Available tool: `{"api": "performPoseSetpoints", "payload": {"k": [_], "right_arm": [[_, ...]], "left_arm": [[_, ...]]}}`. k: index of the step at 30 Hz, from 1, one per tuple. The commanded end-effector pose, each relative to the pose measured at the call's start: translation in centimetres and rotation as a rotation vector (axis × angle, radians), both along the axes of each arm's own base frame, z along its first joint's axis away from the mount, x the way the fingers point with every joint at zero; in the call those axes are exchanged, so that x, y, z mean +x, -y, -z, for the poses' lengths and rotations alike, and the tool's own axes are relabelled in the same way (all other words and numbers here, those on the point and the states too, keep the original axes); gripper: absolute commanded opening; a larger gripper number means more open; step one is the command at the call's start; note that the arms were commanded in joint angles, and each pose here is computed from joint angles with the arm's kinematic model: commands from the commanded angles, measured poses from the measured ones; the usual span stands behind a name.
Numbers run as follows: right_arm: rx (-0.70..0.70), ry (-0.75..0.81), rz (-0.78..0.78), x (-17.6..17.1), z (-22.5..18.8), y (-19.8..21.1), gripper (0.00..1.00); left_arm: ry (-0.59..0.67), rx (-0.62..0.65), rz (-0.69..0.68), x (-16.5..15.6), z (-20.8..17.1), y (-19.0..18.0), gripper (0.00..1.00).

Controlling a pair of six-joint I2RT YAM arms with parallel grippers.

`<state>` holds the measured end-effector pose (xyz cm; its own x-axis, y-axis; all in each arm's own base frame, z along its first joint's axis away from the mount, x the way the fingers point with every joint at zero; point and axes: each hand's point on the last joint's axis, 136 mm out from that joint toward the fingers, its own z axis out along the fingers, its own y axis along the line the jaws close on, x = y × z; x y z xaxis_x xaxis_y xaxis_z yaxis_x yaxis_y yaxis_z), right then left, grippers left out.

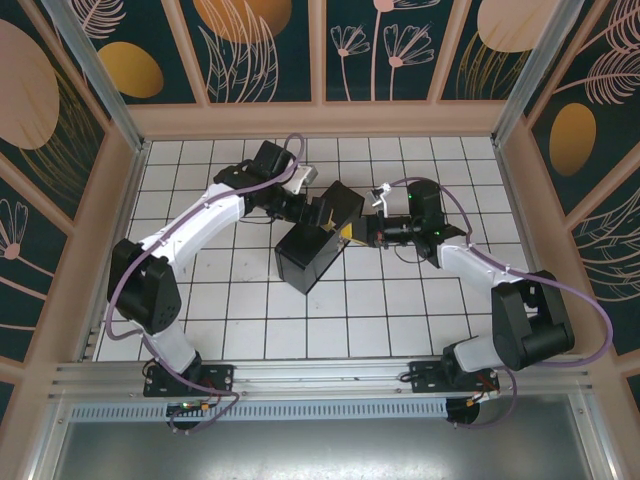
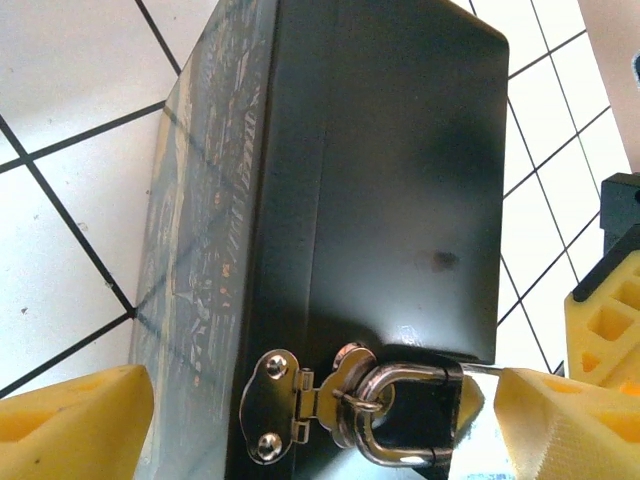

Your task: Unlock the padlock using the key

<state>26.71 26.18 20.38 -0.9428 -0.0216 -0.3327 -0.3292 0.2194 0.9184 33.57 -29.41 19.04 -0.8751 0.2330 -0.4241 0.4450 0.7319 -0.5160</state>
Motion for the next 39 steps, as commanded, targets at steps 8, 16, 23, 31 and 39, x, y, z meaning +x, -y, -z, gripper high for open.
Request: {"api": "performPoseSetpoints", "payload": {"k": [8,16,23,31,39], "right_arm": [[0.0,0.004,0.009,0.3,0.8,-0.5,0.0],[0.006,0.011,0.009,0.6,0.7,-0.8,0.0],[0.001,0.006,0.012,0.8,0.9,-0.9,0.0],[0.035,-0.009,0.027,1.0,0.3,-1.0,0.0],[0.069,-0.058,0.034,1.1,0.7,-1.2,0.0]], "left_arm": [[0.02,-0.022,0.037,-0.9,-0.7,-0.1,0.86],[0.005,0.013,0.043,-1.2,0.3,-0.6,0.85],[-0.004,0.017,0.057,-1.4,0.8,-0.6,0.84],[-0.013,0.011,0.051,-1.6,0.7,-0.6,0.83],[-0.025,0.009,0.053,-1.8,0.9,-0.6,0.82]]}}
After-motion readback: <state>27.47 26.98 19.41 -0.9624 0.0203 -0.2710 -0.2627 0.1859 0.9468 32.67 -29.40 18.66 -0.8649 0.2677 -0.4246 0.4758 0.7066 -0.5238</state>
